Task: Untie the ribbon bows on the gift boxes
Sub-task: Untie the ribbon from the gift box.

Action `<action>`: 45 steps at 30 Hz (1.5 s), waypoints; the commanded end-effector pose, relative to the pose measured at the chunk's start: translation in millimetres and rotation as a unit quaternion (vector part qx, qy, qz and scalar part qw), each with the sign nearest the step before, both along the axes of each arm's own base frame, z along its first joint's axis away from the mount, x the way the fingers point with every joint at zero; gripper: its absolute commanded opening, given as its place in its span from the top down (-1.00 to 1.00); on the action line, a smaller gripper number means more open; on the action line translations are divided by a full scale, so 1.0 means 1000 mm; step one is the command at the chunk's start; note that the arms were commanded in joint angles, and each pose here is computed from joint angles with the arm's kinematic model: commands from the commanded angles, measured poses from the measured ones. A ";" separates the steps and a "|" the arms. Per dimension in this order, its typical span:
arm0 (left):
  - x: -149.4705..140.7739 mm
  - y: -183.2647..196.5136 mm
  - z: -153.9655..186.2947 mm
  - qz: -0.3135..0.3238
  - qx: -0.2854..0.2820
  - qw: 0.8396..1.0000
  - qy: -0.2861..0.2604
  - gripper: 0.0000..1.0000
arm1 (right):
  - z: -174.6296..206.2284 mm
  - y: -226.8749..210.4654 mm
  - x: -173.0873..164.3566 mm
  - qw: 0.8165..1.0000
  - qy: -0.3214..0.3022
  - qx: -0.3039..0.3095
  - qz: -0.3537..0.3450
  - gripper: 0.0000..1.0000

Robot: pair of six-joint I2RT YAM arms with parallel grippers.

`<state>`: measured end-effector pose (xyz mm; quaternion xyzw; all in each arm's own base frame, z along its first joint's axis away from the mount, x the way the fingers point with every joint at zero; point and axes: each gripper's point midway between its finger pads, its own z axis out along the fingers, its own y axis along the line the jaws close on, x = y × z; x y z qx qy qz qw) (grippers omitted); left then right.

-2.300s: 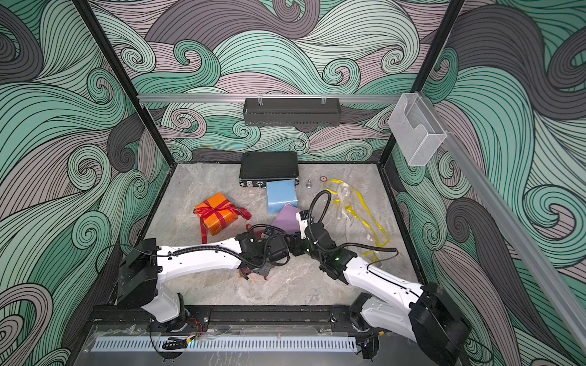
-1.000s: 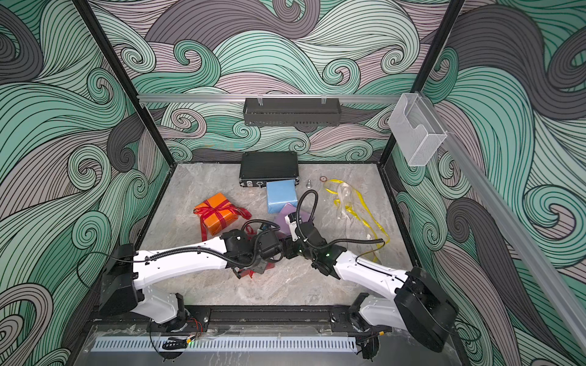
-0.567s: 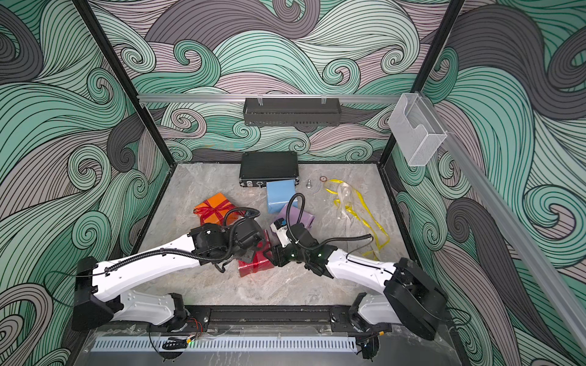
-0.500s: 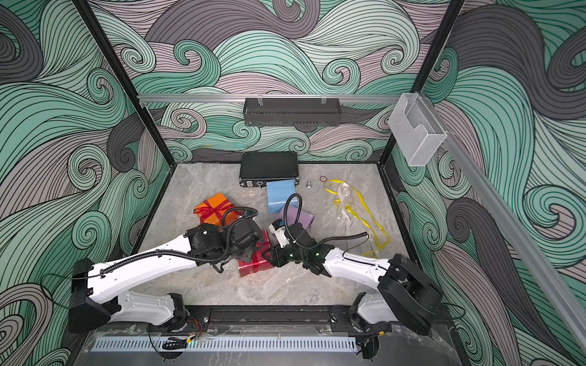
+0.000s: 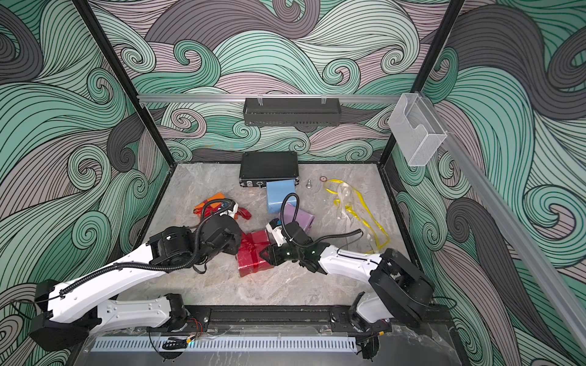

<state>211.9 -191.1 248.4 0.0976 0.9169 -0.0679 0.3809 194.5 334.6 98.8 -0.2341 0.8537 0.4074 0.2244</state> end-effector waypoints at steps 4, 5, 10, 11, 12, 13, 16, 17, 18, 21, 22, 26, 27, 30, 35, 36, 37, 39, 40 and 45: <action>0.015 0.029 0.028 0.054 -0.004 0.997 -0.058 1.00 | -0.008 -0.003 0.001 1.000 0.008 -0.018 -0.009 0.18; 0.017 0.031 0.032 0.056 -0.005 0.996 -0.063 1.00 | -0.009 -0.004 0.001 1.000 0.009 -0.019 -0.009 0.19; 0.023 0.039 0.053 0.077 -0.018 0.992 -0.093 1.00 | -0.011 -0.005 0.002 1.000 0.009 -0.021 -0.012 0.22; 0.024 0.039 0.058 0.077 -0.029 0.991 -0.102 1.00 | -0.011 -0.005 0.002 1.000 0.009 -0.022 -0.013 0.22; 0.025 0.038 0.062 0.075 -0.037 0.991 -0.108 1.00 | -0.012 -0.005 0.002 1.000 0.009 -0.022 -0.013 0.22; 0.026 0.039 0.066 0.078 -0.041 0.990 -0.112 1.00 | -0.012 -0.005 0.002 1.000 0.009 -0.022 -0.012 0.22; 0.029 0.043 0.075 0.090 -0.045 0.987 -0.126 1.00 | -0.013 -0.005 0.002 1.000 0.010 -0.024 -0.013 0.22; 0.029 0.045 0.079 0.092 -0.049 0.986 -0.132 1.00 | -0.013 -0.005 0.002 1.000 0.011 -0.024 -0.012 0.23; 0.029 0.047 0.082 0.096 -0.054 0.984 -0.138 1.00 | -0.014 -0.005 0.002 1.000 0.011 -0.025 -0.012 0.23; 0.031 0.048 0.096 0.095 -0.073 0.980 -0.162 1.00 | -0.014 -0.005 0.002 1.000 0.012 -0.025 -0.012 0.23; 0.032 0.049 0.098 0.095 -0.072 0.980 -0.161 1.00 | -0.014 -0.005 0.002 1.000 0.012 -0.024 -0.012 0.23; 0.041 0.057 0.095 0.123 -0.061 0.978 -0.154 1.00 | -0.014 -0.004 0.002 1.000 0.014 -0.023 -0.011 0.23; 0.043 0.059 0.095 0.131 -0.064 0.978 -0.152 1.00 | -0.014 -0.003 0.001 1.000 0.015 -0.022 -0.010 0.23; 0.050 0.064 0.091 0.151 -0.076 0.975 -0.142 0.95 | -0.015 -0.003 0.001 1.000 0.015 -0.023 -0.009 0.24; 0.057 0.076 0.094 0.179 -0.091 0.969 -0.142 1.00 | -0.013 -0.004 0.001 1.000 0.012 -0.022 -0.011 0.24; 0.058 0.077 0.100 0.180 -0.098 0.968 -0.147 1.00 | -0.013 -0.004 0.001 1.000 0.012 -0.021 -0.010 0.24; 0.058 0.079 0.108 0.181 -0.105 0.966 -0.154 1.00 | -0.012 -0.004 0.002 1.000 0.012 -0.021 -0.011 0.23; 0.059 0.078 0.121 0.173 -0.122 0.963 -0.169 1.00 | -0.013 -0.003 0.001 1.000 0.014 -0.020 -0.009 0.24; 0.059 0.076 0.126 0.167 -0.131 0.962 -0.174 1.00 | -0.013 -0.003 0.000 1.000 0.015 -0.020 -0.008 0.24; 0.063 0.072 0.122 0.166 -0.130 0.962 -0.171 1.00 | -0.013 -0.003 0.000 1.000 0.014 -0.020 -0.008 0.24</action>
